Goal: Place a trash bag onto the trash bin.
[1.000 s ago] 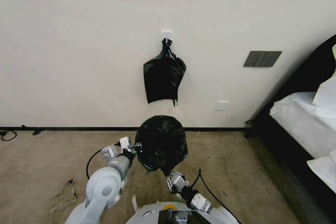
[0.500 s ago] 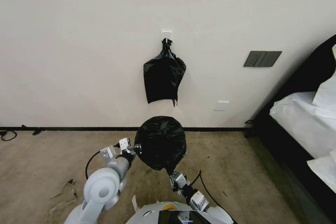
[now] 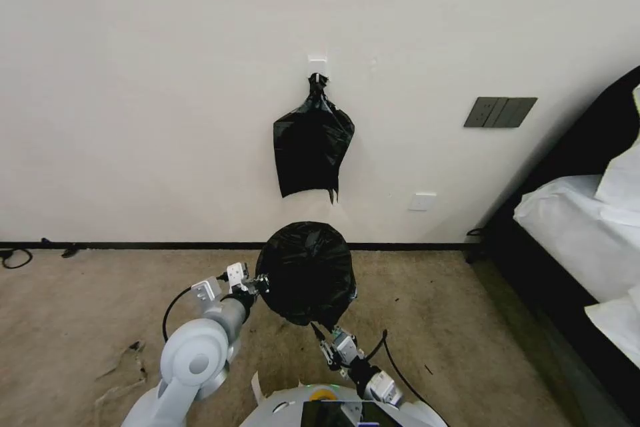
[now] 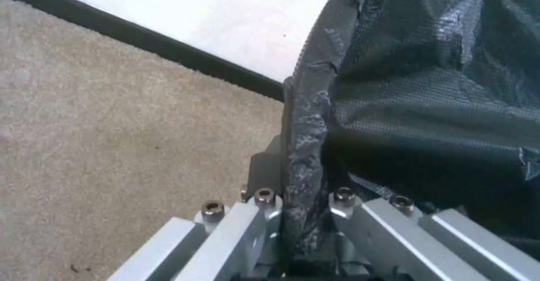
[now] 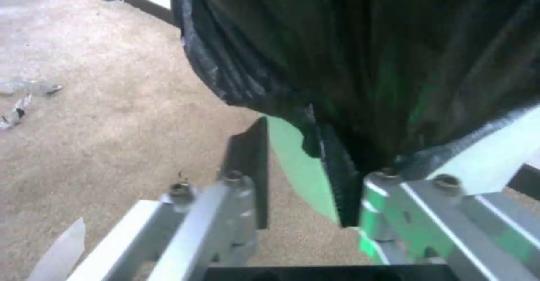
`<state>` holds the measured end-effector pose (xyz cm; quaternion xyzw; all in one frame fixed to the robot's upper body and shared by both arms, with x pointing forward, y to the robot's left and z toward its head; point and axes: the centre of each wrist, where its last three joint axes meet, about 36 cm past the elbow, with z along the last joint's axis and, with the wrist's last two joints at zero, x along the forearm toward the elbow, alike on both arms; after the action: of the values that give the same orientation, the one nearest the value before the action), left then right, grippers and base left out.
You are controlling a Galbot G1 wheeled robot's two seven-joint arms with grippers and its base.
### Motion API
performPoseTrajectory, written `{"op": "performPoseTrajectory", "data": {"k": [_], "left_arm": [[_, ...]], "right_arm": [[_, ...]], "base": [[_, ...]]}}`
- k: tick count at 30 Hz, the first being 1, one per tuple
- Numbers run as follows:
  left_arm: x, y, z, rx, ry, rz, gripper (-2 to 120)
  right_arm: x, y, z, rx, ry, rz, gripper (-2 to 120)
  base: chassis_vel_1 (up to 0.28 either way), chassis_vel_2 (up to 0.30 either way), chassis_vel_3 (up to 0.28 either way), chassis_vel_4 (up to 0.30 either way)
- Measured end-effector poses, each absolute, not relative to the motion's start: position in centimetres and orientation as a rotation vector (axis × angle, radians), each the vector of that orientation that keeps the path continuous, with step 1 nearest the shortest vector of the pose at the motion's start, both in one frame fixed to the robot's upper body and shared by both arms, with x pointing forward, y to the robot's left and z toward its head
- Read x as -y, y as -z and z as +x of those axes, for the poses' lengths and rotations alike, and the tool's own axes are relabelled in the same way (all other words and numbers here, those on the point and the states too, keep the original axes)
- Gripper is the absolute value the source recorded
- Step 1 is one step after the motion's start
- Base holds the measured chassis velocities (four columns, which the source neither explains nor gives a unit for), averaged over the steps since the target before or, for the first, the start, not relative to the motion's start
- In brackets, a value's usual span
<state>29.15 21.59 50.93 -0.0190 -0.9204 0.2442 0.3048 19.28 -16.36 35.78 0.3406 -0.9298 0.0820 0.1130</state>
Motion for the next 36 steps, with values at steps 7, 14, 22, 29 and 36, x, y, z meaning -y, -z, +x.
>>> {"op": "performPoseTrajectory", "data": {"k": [7, 14, 22, 29, 36], "left_arm": [[-21.8, -50.5, 30.1, 2.444, -0.643, -0.029, 1], [-22.1, -49.9, 30.7, 2.459, -0.627, 0.0, 1], [-21.3, -47.7, 30.9, 2.544, -0.524, 0.02, 1], [-20.1, -46.1, 30.5, 2.615, -0.401, 0.007, 1], [-17.8, -44.7, 28.6, 2.66, -0.256, -0.074, 1]], "right_arm": [[16.7, -35.3, 17.8, 2.707, -0.243, 1.012, 55], [16.9, -36.7, 16.5, 2.713, -0.181, 1.03, 78], [17.5, -43.4, 14.4, 2.647, -0.037, 1.021, 96], [17.1, -48.2, 15.3, 2.604, 0.131, 0.916, 73], [17.5, -50.3, 20.7, 2.42, 0.341, 0.733, 43]], "base": [[0.0, 0.0, 0.0, 0.0], [0.0, 0.0, 0.0, 0.0], [0.0, 0.0, 0.0, 0.0], [0.0, 0.0, 0.0, 0.0], [0.0, 0.0, 0.0, 0.0]]}}
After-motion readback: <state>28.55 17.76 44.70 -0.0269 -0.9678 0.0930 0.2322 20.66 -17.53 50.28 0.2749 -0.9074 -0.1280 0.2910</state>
